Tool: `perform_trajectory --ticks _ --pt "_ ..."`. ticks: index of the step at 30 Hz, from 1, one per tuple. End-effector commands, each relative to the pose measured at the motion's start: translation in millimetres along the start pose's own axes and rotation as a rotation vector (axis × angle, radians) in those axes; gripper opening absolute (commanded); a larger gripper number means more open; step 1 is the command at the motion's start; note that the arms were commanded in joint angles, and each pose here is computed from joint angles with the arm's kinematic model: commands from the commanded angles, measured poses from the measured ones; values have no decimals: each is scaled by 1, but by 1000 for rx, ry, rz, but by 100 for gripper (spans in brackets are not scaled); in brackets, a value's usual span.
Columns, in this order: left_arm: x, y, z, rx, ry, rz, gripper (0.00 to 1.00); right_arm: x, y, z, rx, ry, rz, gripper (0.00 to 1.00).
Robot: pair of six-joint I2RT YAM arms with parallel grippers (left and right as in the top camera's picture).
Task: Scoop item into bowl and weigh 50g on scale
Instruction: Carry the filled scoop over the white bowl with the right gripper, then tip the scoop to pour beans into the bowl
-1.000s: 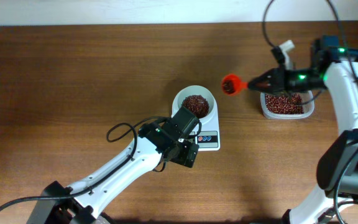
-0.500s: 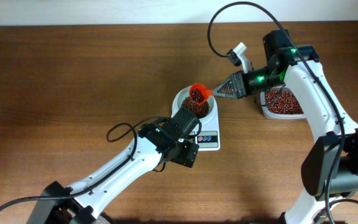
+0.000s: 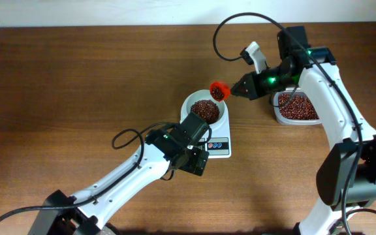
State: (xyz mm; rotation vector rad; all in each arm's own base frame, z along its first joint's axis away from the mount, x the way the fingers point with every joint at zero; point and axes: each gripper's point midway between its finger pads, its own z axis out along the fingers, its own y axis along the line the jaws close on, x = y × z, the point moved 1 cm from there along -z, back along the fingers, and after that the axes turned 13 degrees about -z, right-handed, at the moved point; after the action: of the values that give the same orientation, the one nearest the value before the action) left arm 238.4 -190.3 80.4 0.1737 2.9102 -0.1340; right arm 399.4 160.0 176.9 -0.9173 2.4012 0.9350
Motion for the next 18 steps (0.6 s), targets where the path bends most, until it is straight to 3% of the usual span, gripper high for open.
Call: perform_trajectory --ticks 1,8,18 --pt "0 1 -2 -3 -9 4 99 -14 5 -6 94 24 -78 4" --pt "0 1 -2 -3 -9 4 99 -21 8 -2 296 140 -193 4" --pt "0 1 -2 -3 -9 4 99 -27 22 3 217 101 -196 4"
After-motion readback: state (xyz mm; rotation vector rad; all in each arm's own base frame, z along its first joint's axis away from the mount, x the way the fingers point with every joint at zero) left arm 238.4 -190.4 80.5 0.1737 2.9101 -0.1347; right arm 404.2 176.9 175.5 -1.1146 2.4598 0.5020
